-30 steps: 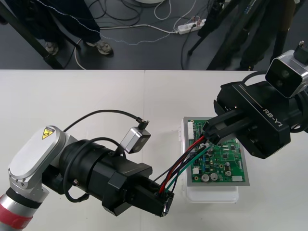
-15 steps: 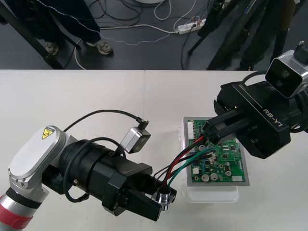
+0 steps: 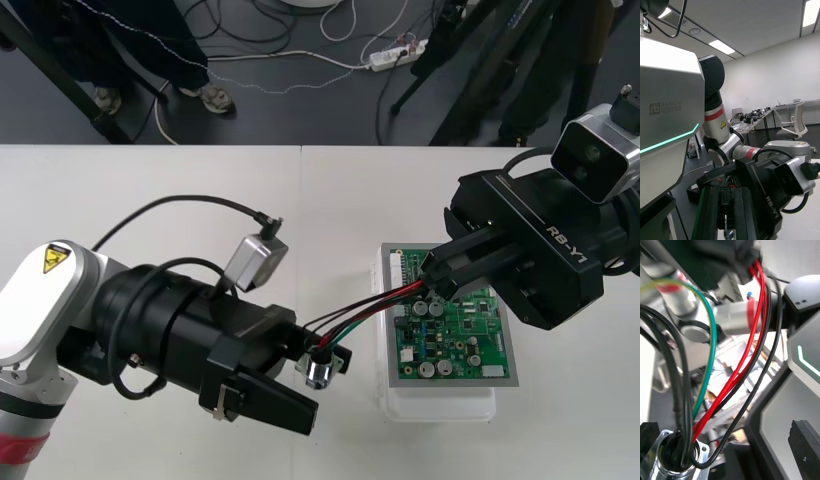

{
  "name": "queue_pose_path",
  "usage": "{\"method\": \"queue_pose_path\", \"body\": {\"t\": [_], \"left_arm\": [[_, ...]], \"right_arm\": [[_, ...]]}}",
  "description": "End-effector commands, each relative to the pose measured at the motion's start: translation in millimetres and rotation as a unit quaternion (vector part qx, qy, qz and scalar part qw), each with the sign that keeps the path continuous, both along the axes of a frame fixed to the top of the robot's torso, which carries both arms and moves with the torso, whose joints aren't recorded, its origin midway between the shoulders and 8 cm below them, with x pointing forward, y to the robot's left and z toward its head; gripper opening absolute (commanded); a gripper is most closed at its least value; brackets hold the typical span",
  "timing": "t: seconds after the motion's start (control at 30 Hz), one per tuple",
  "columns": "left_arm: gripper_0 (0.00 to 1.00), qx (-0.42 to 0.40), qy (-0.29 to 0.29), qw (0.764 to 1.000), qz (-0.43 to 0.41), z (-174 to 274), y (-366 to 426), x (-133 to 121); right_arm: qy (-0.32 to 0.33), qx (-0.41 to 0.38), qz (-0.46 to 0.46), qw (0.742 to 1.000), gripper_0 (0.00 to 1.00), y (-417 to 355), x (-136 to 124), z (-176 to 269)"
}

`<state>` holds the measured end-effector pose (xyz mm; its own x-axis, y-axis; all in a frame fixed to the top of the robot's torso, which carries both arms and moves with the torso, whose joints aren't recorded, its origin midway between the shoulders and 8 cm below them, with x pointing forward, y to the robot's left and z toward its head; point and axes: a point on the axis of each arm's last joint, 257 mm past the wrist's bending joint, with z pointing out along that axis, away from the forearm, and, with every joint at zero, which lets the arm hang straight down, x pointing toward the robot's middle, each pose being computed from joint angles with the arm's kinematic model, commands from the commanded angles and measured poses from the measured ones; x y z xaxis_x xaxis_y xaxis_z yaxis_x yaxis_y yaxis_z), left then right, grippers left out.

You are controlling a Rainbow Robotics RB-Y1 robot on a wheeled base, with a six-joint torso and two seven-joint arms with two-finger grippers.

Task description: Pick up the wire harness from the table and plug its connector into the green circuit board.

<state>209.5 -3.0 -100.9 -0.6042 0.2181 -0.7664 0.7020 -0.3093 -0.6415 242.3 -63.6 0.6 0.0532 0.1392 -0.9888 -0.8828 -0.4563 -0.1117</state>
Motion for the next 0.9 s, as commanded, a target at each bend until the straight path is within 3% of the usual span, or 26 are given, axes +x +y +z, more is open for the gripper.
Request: {"method": "queue_pose_path", "body": {"t": [0.03,0.27,0.47,0.8,0.9], "left_arm": [[1.00,-0.036,-0.096,0.992,0.070,26,4,28],[1.00,-0.051,-0.137,0.980,0.132,49,15,57],[1.00,-0.053,-0.210,0.957,0.191,67,23,81],[1.00,-0.066,-0.329,0.917,0.215,90,25,90],[1.00,-0.067,-0.342,0.913,0.211,94,23,91]], "right_arm": [[-0.006,0.020,0.005,1.000,0.00,1,-4,3],[-0.012,0.026,0.000,1.000,0.00,0,-1,3],[-0.041,0.024,-0.030,0.998,0.00,-2,11,0],[-0.050,0.030,-0.060,0.996,0.00,-5,22,-1],[-0.051,0.025,-0.066,0.996,0.00,-6,24,-3]]}}
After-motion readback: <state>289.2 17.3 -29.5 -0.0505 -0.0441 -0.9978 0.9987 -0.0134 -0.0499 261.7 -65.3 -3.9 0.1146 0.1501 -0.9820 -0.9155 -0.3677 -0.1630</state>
